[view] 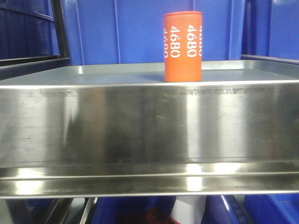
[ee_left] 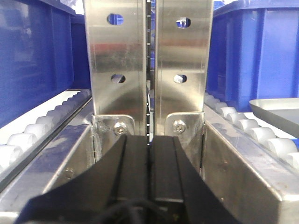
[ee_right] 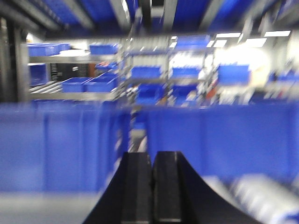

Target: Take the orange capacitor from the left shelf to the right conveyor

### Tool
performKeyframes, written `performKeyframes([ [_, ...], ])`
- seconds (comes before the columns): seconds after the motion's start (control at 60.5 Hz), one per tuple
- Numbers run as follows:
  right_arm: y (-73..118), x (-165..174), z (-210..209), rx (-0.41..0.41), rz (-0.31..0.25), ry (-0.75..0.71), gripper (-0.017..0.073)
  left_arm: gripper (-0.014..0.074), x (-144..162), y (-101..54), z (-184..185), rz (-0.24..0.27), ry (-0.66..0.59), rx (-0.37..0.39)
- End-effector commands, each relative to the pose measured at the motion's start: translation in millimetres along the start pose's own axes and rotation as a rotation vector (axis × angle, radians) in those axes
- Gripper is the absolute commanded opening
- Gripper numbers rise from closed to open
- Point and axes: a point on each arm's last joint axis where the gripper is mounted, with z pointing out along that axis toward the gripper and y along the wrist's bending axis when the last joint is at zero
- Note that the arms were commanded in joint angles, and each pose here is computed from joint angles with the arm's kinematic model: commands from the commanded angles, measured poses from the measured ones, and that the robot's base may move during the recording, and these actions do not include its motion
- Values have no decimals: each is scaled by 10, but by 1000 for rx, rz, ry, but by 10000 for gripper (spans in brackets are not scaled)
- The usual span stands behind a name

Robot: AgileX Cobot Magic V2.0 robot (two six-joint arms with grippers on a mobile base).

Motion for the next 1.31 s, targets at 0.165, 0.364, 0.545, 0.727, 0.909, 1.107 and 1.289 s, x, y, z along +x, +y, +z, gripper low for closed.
performKeyframes([
  [0.165,71,-877,621,-60,41,151,52,-105,-97,1,3,-5,-82,-2],
  [0.364,430,-870,1154,-268,63,440,52,-105,-97,1,3,-5,-82,-2],
  [0.545,927,-620,1375,-480,40,559,212,-105,-97,1,3,-5,-82,-2],
  [0.727,1301,-235,1563,-543,30,693,644,-105,-97,1,3,-5,-82,-2],
  [0.909,1516,68,1745,-558,32,732,631,-105,-97,1,3,-5,-82,-2],
  [1.107,1681,341,1873,-573,25,754,631,-105,-97,1,3,-5,-82,-2],
  [1.289,1785,557,1944,-581,17,781,510,-105,-97,1,3,-5,-82,-2],
])
